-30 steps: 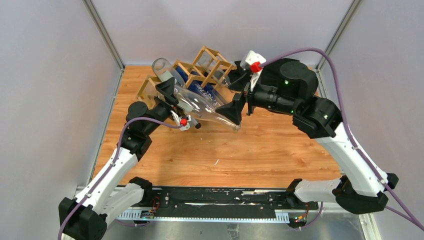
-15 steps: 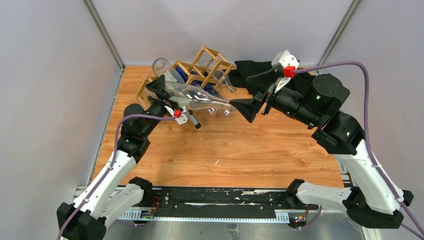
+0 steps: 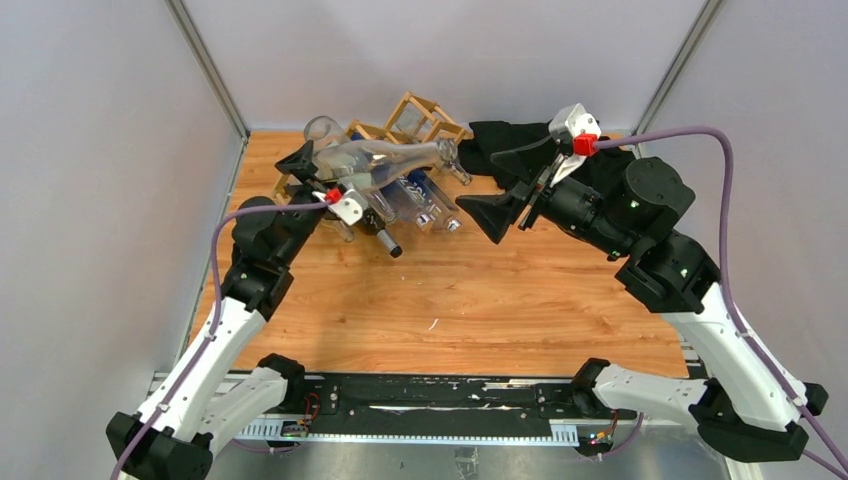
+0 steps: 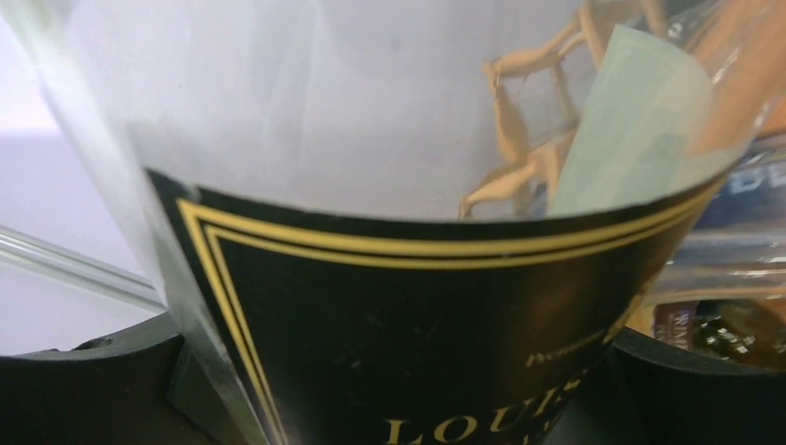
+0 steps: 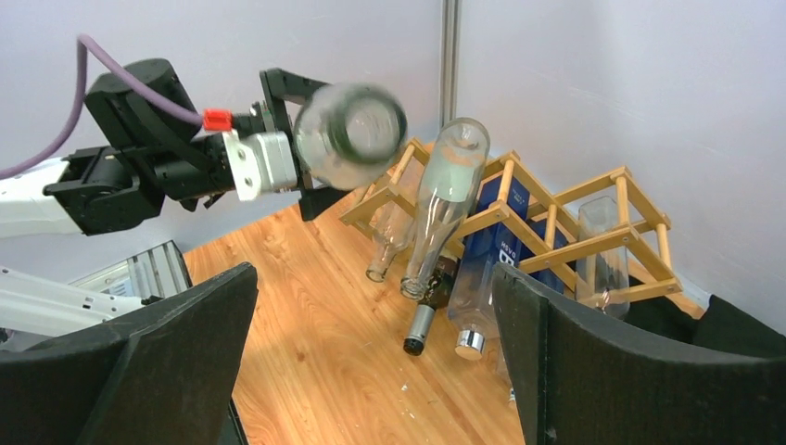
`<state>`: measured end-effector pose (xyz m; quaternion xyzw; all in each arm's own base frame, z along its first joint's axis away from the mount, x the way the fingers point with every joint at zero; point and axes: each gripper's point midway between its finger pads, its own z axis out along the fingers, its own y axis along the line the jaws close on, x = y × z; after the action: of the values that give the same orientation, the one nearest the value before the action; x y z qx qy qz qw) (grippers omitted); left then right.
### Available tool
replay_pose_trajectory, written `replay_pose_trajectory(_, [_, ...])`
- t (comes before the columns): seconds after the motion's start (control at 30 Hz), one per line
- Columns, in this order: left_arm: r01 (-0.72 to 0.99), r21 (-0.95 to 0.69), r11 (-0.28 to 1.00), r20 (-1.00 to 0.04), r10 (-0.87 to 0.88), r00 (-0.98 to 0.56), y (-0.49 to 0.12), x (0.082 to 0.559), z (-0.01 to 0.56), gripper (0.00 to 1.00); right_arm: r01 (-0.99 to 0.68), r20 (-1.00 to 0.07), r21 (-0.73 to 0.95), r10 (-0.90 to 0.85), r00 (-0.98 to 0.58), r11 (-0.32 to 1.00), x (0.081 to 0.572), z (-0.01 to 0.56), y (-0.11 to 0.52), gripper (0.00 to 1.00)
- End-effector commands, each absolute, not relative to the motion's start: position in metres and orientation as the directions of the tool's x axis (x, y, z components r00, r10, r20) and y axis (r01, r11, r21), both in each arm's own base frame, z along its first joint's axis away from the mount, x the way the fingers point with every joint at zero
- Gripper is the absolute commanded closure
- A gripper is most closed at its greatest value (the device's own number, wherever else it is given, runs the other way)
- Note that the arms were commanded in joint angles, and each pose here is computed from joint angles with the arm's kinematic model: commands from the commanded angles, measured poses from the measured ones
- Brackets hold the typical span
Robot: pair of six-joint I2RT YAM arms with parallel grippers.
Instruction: Take the wine bottle off the wine rack
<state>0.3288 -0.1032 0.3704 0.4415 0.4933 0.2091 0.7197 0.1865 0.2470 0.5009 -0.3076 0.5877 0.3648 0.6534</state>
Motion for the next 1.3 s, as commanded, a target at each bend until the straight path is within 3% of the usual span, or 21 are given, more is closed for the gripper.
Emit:
replay_pose_trajectory(0.0, [0.149, 0.677, 0.721, -0.679, 0.534, 0.503, -0.108, 0.307, 0.436, 1.00, -0.843, -0.984, 0.057, 0.175, 0.045, 0.534, 0.191, 0.505, 0.253, 0.00])
replay_pose_trajectory(0.17, [0.353, 0.583, 0.731, -0.789, 0.408, 0.460, -0.130, 0.294, 0.415, 1.00, -0.865, -0.985, 0.075, 0.170, 0.012, 0.496, 0.207, 0.496, 0.282, 0.00])
replay_pose_trajectory(0.33, [0.520, 0.497, 0.694, -0.863, 0.336, 0.377, -0.149, 0.281, 0.389, 1.00, -0.922, -0.961, 0.090, 0.276, 0.019, 0.376, 0.207, 0.511, 0.312, 0.01])
replay_pose_trajectory(0.63, [0.624, 0.407, 0.667, -0.913, 0.273, 0.304, -0.162, 0.271, 0.373, 1.00, -0.936, -0.933, 0.111, 0.360, 0.018, 0.335, 0.226, 0.520, 0.335, 0.03])
replay_pose_trajectory(0.93, [0.651, 0.390, 0.651, -0.920, 0.252, 0.299, -0.166, 0.266, 0.372, 1.00, -0.930, -0.917, 0.199, 0.393, -0.066, 0.310, 0.247, 0.512, 0.350, 0.15])
replay_pose_trajectory(1.27, [0.670, 0.390, 0.632, -0.921, 0.256, 0.295, -0.169, 0.263, 0.367, 1.00, -0.943, -0.893, 0.254, 0.428, -0.143, 0.216, 0.254, 0.521, 0.368, 0.39])
